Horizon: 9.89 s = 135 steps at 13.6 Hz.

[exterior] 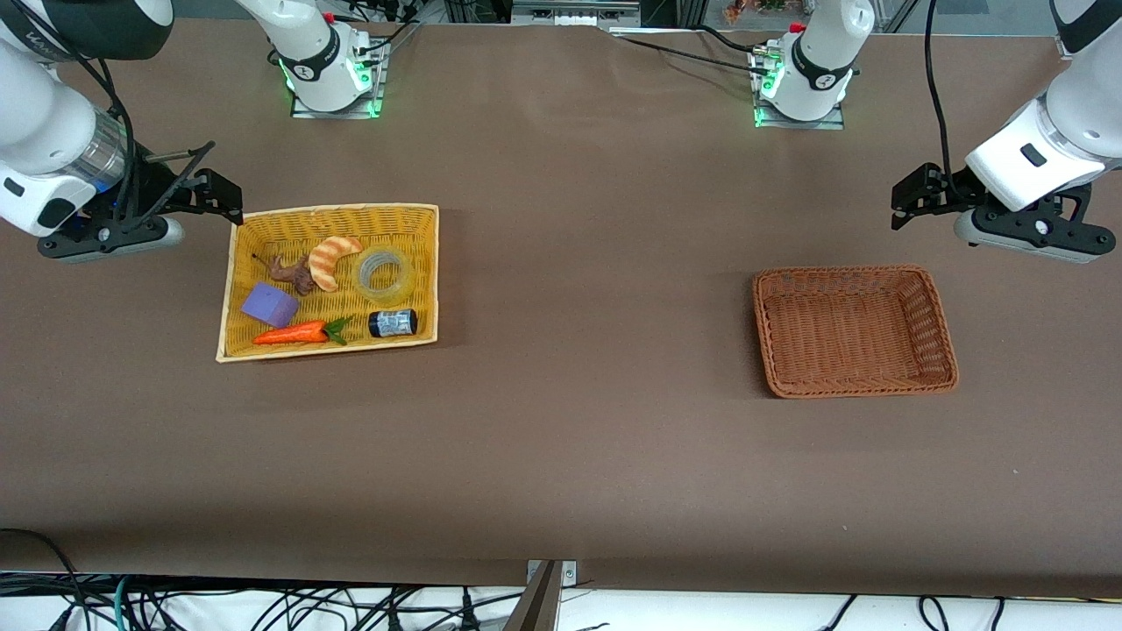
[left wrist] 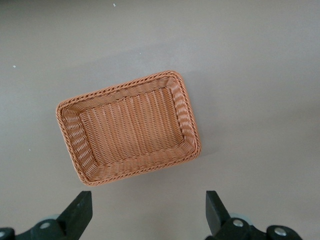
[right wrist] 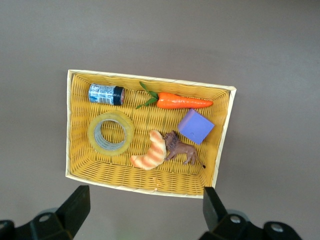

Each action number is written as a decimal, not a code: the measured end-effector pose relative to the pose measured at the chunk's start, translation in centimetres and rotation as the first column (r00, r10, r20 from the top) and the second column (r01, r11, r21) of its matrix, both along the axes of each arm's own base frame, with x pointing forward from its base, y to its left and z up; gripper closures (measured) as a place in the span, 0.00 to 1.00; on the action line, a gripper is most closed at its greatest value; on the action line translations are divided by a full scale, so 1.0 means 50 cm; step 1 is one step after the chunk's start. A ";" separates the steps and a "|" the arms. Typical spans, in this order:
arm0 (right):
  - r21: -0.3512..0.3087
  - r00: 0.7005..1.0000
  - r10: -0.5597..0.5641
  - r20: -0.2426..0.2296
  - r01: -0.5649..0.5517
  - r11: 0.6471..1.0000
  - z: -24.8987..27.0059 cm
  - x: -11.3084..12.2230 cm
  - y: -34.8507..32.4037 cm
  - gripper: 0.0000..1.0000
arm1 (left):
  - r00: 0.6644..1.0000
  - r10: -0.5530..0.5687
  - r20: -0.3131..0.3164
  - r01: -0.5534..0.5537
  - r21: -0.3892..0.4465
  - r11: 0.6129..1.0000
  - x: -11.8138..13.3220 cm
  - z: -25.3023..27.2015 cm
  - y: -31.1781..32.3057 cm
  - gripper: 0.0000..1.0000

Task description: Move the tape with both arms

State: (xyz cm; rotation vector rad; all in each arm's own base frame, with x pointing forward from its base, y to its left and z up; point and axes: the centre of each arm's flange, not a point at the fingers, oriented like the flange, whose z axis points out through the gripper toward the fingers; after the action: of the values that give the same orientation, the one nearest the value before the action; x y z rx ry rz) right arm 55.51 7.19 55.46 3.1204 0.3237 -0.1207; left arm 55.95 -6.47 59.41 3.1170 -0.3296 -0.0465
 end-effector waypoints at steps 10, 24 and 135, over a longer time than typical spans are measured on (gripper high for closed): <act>0.000 1.000 0.001 -0.003 -0.001 1.000 0.000 -0.001 0.000 0.00 | 1.000 0.000 0.000 0.000 0.000 1.000 0.000 0.001 0.000 0.00; 0.002 1.000 0.010 -0.001 -0.010 1.000 -0.009 0.006 0.010 0.00 | 1.000 0.001 0.000 -0.001 0.000 1.000 0.000 0.001 0.001 0.00; -0.029 0.995 -0.097 0.021 0.098 0.995 -0.228 -0.002 0.337 0.00 | 0.981 -0.048 -0.190 0.024 -0.124 0.992 -0.024 -0.424 -0.483 0.00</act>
State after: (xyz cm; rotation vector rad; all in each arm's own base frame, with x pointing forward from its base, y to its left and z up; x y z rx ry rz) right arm 55.43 24.06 44.06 3.1052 0.1671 -0.0948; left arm 54.76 -30.61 38.20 2.9552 -0.3696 -0.3141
